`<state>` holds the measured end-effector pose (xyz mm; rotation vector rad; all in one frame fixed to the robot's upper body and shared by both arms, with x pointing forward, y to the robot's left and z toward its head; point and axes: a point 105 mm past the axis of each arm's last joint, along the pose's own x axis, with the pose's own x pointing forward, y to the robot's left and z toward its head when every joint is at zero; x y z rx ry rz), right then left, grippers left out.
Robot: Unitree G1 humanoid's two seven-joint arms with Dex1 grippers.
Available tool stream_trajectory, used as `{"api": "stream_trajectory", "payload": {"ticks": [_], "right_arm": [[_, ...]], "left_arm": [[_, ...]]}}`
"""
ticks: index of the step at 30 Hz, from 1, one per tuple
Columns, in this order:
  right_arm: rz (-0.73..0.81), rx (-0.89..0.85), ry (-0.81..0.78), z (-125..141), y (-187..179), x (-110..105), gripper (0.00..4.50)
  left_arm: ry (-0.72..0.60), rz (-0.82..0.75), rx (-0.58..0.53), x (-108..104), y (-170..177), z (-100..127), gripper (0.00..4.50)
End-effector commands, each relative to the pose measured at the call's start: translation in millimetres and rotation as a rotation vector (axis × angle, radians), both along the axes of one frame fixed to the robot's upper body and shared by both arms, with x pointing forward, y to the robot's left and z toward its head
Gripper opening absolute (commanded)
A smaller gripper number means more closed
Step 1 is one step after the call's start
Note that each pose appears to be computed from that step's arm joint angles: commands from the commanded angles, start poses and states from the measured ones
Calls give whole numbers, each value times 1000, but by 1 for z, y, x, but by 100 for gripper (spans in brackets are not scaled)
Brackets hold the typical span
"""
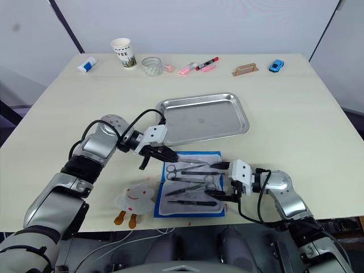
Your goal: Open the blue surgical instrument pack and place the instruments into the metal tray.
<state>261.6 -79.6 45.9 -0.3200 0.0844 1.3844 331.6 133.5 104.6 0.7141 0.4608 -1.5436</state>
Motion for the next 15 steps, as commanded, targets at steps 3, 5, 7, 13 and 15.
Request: {"api": "stream_trajectory", "payload": {"ticks": [3, 5, 7, 13, 15], "right_arm": [[-103, -200, 151, -52, -21, -5, 439], [-104, -204, 154, -52, -22, -6, 439], [-104, -206, 155, -53, -22, -6, 439], [-110, -203, 158, -54, -22, -6, 439], [-116, -200, 166, -54, -22, -6, 439]], "left_arm": [[-45, 14, -8, 4, 8, 14, 4], [-45, 17, -10, 3, 10, 14, 4], [-45, 20, -12, 3, 11, 14, 4], [-46, 29, -14, 2, 17, 13, 4], [-46, 32, -15, 2, 19, 13, 4]]}}
